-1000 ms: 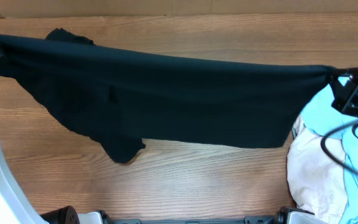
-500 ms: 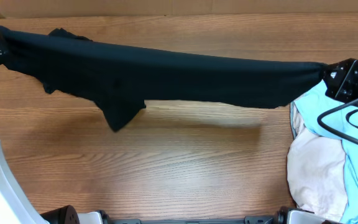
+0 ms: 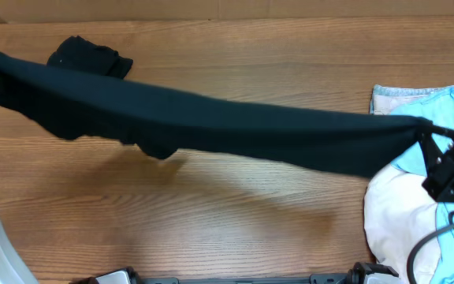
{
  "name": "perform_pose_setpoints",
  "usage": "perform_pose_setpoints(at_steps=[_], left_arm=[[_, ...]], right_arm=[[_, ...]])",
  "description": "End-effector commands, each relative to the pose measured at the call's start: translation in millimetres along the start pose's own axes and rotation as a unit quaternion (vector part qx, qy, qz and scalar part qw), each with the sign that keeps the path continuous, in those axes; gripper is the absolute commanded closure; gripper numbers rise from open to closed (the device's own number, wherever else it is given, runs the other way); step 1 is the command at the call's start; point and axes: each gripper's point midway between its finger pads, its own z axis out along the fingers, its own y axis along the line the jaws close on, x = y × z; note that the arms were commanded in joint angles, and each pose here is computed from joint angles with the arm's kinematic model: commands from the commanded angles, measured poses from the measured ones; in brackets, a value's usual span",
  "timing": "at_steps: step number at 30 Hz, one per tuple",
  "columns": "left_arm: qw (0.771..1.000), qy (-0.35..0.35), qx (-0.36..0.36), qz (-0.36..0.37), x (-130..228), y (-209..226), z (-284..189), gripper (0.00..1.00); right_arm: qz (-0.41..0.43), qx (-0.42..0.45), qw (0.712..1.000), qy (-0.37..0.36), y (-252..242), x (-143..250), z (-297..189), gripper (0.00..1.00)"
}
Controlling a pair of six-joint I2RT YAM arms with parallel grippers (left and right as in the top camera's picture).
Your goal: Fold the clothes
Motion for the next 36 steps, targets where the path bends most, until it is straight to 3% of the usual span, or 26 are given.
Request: perform_pose_setpoints(at_steps=[1,5,12,17,22,23,26,28,29,30,31,33,36], left_arm=[[1.000,0.007,0.008,-0.001,-1.1,-7.8,18.7,0.96],[0.992,0.059,0.116,0.003,15.2,-61.3,71.6,0.96],[0.950,0.226,0.213,0.038,119.6,-146.7,200.9,0.96],[0.909,0.308,0.254,0.120,224.2,-214.2,268.5,0.96],[0.897,0.329,0.240,0.173,288.3,-248.6,302.7,0.96],[0.896,0.331,0.233,0.182,299.2,-253.2,308.9,0.94],[0.896,0.332,0.222,0.197,319.0,-261.6,320.1,0.68],[0.895,0.332,0.223,0.198,324.9,-265.5,322.8,0.64],[0.895,0.331,0.224,0.198,326.0,-266.5,324.5,0.55],[0.896,0.329,0.224,0.198,325.0,-267.0,324.9,0.31],[0.897,0.326,0.225,0.197,323.9,-267.5,325.5,0.18],[0.900,0.322,0.223,0.194,316.8,-264.1,325.6,0.03],[0.904,0.319,0.217,0.186,298.8,-251.5,319.1,0.00]], right_arm=[[0.016,0.041,0.999,0.024,-20.0,-5.6,24.6,0.96],[0.040,0.079,0.991,0.101,-51.7,-1.7,84.1,0.96],[0.075,0.096,0.970,0.212,-99.3,9.7,202.9,0.96],[0.095,0.114,0.942,0.302,-142.2,43.9,286.7,0.96],[0.096,0.117,0.933,0.326,-171.9,63.5,347.7,0.96],[0.091,0.115,0.934,0.325,-177.3,65.9,359.6,0.96],[0.086,0.112,0.938,0.315,-187.4,67.6,383.5,0.96],[0.082,0.110,0.943,0.304,-190.9,64.9,393.7,0.96],[0.079,0.108,0.946,0.297,-192.2,62.3,398.5,0.92],[0.076,0.107,0.948,0.289,-192.5,58.9,401.5,0.76],[0.073,0.106,0.951,0.281,-192.8,55.6,403.9,0.51],[0.070,0.104,0.956,0.266,-194.3,48.6,407.4,0.25],[0.077,0.107,0.956,0.261,-199.9,44.8,405.3,0.09]])
